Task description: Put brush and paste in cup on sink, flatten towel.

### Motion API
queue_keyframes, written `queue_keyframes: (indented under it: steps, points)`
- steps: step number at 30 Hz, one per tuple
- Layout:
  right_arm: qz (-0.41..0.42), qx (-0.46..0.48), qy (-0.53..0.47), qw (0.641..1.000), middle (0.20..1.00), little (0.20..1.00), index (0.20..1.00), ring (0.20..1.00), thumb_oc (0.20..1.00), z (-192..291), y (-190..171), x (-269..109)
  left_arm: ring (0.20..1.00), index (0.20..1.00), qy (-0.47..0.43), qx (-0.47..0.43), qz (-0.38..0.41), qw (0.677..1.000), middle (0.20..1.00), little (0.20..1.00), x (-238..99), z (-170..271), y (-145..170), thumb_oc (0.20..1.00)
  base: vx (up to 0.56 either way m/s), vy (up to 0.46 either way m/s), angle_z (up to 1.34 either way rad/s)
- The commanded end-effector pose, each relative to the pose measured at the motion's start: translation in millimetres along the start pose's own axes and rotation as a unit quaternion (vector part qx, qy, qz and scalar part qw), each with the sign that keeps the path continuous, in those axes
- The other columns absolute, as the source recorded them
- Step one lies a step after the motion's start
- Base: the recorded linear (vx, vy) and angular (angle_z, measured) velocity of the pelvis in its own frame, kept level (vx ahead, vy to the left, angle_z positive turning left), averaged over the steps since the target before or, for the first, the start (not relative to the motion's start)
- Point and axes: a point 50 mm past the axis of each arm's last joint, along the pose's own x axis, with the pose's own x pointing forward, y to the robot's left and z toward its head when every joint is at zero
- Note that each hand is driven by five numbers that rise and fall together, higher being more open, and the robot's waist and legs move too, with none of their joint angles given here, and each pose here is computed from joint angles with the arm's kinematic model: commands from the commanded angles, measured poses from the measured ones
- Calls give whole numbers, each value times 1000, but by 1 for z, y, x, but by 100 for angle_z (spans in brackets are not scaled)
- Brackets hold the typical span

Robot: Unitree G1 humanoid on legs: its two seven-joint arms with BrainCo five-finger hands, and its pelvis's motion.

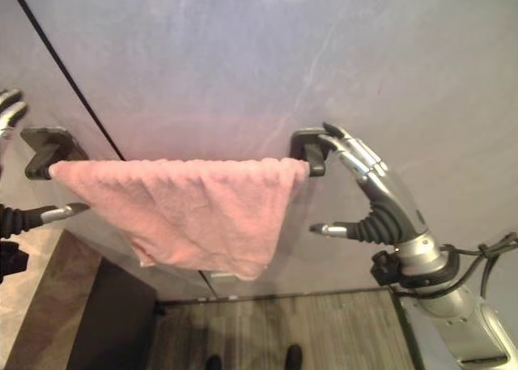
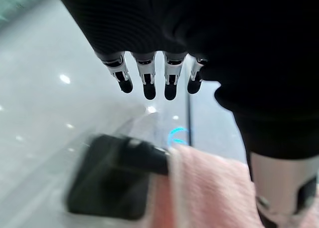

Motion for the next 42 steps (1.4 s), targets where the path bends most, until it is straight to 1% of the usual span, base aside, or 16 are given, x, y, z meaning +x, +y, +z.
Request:
queue_keyframes:
  steps: [1, 3, 4, 5, 7, 12, 13, 14, 17, 20, 21, 23, 26, 30, 42]
  points:
    - [-11, -23, -72, 997, 1000, 1000, 1000, 1000, 1000, 18, -5, 11, 1000, 1000, -48, 16, -18, 999, 1000, 1000, 9, 6, 4, 1000, -25, 11, -6]
    - [-2, -26, -75, 997, 1000, 1000, 1000, 1000, 1000, 19, -3, 12, 1000, 1000, -55, 17, -31, 998, 1000, 1000, 9, 6, 2, 1000, 2, 2, -2]
    - [17, -34, -75, 996, 1000, 1000, 1000, 1000, 1000, 18, -1, 10, 1000, 1000, -62, 18, -56, 996, 1000, 1000, 8, 7, -2, 1000, 0, 0, 0]
    - [17, -35, -75, 996, 1000, 1000, 1000, 1000, 1000, 18, -1, 10, 1000, 1000, -62, 18, -56, 996, 1000, 1000, 8, 7, -2, 1000, 35, 4, 0]
    - [49, -51, -70, 995, 1000, 1000, 1000, 1000, 1000, 15, 1, 8, 1000, 1000, -68, 18, -94, 993, 1000, 1000, 5, 7, -6, 1000, 16, -1, 0]
    - [101, -87, -49, 990, 1000, 1000, 1000, 1000, 1000, 4, 8, 4, 1000, 1000, -57, 23, -162, 985, 1000, 1000, -5, 1, -19, 1000, -7, 0, 0]
    - [101, -87, -49, 990, 1000, 1000, 1000, 1000, 1000, 4, 8, 4, 1000, 1000, -57, 23, -162, 985, 1000, 1000, -6, 0, -19, 1000, 41, 2, -2]
    - [107, -92, -57, 988, 1000, 1000, 1000, 1000, 1000, 4, 11, 7, 1000, 1000, -52, 26, -184, 981, 1000, 1000, -11, -2, -25, 1000, 0, 0, 0]
    - [103, -90, -61, 989, 1000, 1000, 1000, 1000, 1000, 4, 12, 8, 1000, 1000, -52, 25, -188, 980, 1000, 1000, -12, -2, -27, 1000, -10, 1, -1]
    - [108, -97, -72, 987, 1000, 1000, 1000, 1000, 1000, 5, 16, 11, 1000, 1000, -55, 22, -210, 976, 1000, 1000, -15, -2, -32, 1000, -3, 6, -2]
    - [111, -105, -83, 985, 1000, 1000, 1000, 1000, 1000, 8, 16, 14, 1000, 1000, -58, 20, -230, 971, 1000, 1000, -18, -1, -35, 1000, 0, 0, 0]
    - [105, -112, -92, 984, 1000, 1000, 1000, 1000, 1000, 10, 15, 16, 1000, 1000, -60, 18, -238, 969, 1000, 1000, -21, -1, -38, 1000, 0, 0, 0]
    - [93, -114, -88, 985, 1000, 1000, 1000, 1000, 1000, 9, 12, 16, 1000, 1000, -54, 16, -245, 968, 1000, 1000, -24, -3, -41, 1000, 0, 0, 0]
    - [64, -113, -108, 986, 1000, 1000, 1000, 1000, 1000, 17, 8, 20, 1000, 1000, -54, 15, -255, 965, 1000, 1000, -27, -2, -44, 1000, 6, 2, -1]
    - [41, -119, -161, 979, 1000, 1000, 1000, 1000, 1000, 28, 19, 32, 1000, 1000, -70, 15, -264, 962, 1000, 1000, -30, 0, -52, 1000, -4, 16, -10]
